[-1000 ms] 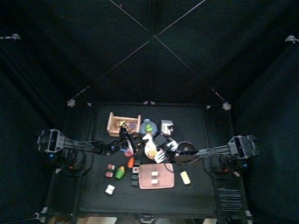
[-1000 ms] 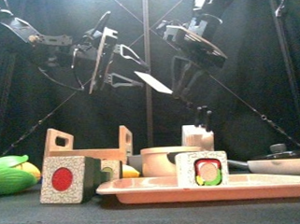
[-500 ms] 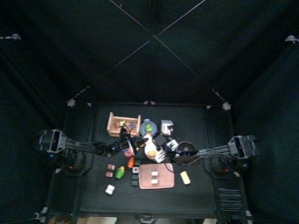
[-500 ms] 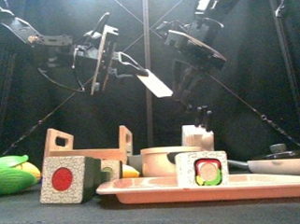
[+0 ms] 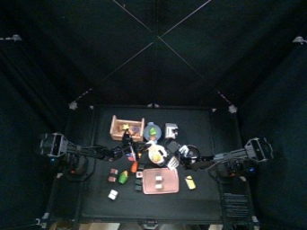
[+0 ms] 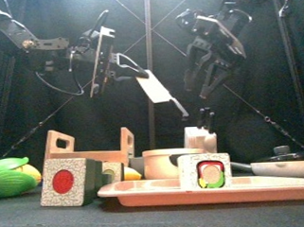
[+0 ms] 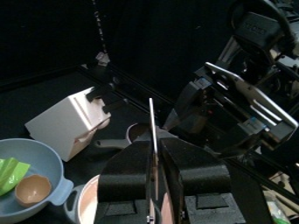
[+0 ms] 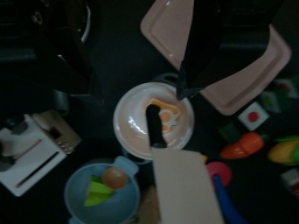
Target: Grab cleaver with other hand
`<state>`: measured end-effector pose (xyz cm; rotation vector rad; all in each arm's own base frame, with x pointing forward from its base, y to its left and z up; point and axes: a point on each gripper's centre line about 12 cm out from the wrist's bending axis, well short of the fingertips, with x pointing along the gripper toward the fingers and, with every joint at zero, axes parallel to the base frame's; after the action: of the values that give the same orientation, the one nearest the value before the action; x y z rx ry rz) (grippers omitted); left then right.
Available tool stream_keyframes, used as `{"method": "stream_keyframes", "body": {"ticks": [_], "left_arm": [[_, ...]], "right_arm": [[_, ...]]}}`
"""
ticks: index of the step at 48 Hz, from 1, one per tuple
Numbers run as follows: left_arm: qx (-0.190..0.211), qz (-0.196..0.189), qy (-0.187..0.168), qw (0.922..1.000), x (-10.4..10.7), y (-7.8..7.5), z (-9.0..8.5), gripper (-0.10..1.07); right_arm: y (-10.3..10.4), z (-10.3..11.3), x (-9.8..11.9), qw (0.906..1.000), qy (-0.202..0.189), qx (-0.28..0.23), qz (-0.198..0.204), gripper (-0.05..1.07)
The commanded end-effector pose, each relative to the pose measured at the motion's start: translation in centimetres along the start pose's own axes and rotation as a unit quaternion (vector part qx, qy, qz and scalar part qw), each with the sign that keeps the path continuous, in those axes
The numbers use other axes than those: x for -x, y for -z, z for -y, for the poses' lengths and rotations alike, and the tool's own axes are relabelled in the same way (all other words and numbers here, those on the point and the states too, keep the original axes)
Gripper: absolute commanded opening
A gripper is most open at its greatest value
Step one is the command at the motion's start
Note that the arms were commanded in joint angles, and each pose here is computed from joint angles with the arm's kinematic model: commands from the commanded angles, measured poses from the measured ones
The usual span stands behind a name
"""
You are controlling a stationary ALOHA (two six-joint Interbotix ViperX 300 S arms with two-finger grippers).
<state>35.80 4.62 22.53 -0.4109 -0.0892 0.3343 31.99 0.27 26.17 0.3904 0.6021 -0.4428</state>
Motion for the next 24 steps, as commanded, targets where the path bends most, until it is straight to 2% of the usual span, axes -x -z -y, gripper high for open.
{"method": "stream_keyframes", "body": {"ticks": [1,5,10,18,24], "left_arm": [[-0.005,0.016,0.014,0.9998,0.0,-1.0,0.5,0.48],[-0.011,0.015,0.022,0.9996,0.0,-0.9,0.8,0.48],[-0.018,0.015,0.035,0.9991,0.1,-0.9,1.3,0.48],[-0.038,0.024,0.062,0.9971,0.2,-1.2,2.1,0.48],[-0.049,0.031,0.076,0.9954,0.3,-1.2,2.3,0.48]], "right_arm": [[-0.7,-0.1,1.7,0.9962,-0.078,-0.003,0.037,0.96],[0.1,0.6,1.6,0.992,-0.116,0.009,0.05,0.96],[0.7,1.4,1.8,0.9879,-0.142,0.017,0.06,0.96],[1.0,3.5,2.2,0.989,-0.129,0.009,0.072,0.96],[1.0,3.2,1.9,0.9871,-0.143,0.014,0.072,0.96]]}}
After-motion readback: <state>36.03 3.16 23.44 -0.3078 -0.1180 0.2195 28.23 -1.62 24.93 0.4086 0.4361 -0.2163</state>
